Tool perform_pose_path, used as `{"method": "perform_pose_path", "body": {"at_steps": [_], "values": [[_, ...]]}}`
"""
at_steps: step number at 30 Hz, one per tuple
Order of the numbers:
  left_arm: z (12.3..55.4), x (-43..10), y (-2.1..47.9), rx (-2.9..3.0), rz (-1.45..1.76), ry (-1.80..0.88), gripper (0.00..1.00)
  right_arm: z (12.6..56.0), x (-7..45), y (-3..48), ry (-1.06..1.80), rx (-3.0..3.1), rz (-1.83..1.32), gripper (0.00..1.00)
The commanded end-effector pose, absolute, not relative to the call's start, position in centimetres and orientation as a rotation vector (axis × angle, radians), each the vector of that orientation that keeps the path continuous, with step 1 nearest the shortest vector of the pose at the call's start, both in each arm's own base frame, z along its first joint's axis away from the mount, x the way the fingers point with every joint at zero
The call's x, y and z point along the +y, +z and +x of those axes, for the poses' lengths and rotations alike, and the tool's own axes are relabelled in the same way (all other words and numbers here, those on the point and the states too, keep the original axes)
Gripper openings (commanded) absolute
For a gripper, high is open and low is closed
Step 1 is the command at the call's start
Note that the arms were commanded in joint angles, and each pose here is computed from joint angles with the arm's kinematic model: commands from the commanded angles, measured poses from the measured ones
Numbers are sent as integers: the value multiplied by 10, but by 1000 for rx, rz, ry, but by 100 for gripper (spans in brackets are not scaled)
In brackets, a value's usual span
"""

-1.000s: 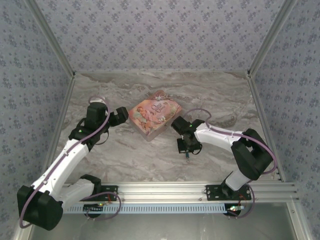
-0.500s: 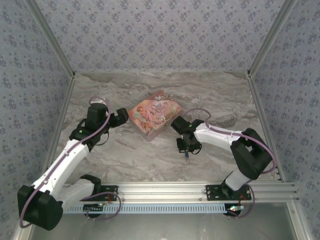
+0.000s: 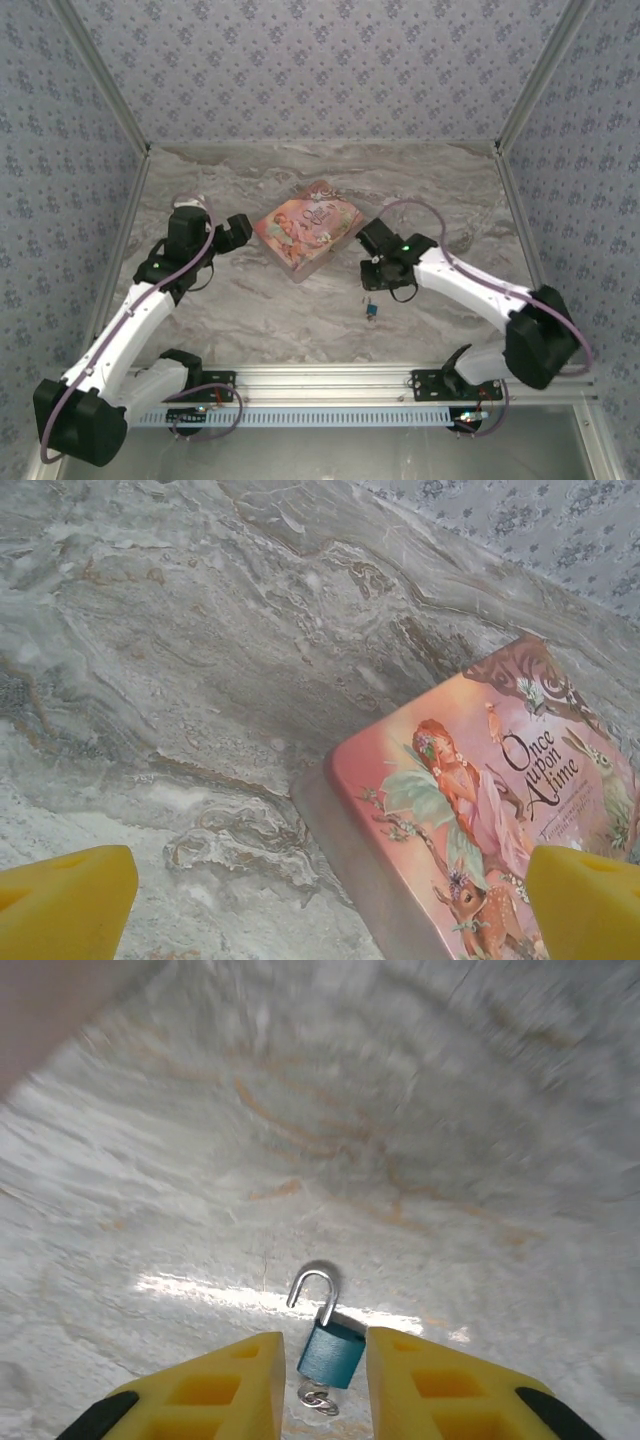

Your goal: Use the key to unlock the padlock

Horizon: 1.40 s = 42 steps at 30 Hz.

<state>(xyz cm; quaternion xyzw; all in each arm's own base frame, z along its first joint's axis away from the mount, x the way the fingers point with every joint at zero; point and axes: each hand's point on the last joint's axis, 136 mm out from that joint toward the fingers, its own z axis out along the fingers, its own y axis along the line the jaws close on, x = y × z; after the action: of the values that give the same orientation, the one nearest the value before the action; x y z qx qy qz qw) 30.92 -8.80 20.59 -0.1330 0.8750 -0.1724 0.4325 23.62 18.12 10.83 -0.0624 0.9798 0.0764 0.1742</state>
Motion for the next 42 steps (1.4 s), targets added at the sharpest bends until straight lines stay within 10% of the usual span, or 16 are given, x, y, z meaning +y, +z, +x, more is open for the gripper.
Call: {"method": "perform_pose_path", "body": {"at_steps": [1, 9, 15, 42], "values": [[310, -75, 226, 2129, -329, -375, 99, 247, 155, 149, 160, 2623, -142, 34], [309, -31, 253, 1953, -393, -150, 99, 256, 102, 209, 245, 2270, -18, 56], [308, 7, 259, 1744, -418, 42, 100, 264, 56, 224, 143, 2059, 61, 100], [336, 45, 125, 1984, -390, 321, 100, 353, -3, 119, -5, 1872, 5, 100]]}}
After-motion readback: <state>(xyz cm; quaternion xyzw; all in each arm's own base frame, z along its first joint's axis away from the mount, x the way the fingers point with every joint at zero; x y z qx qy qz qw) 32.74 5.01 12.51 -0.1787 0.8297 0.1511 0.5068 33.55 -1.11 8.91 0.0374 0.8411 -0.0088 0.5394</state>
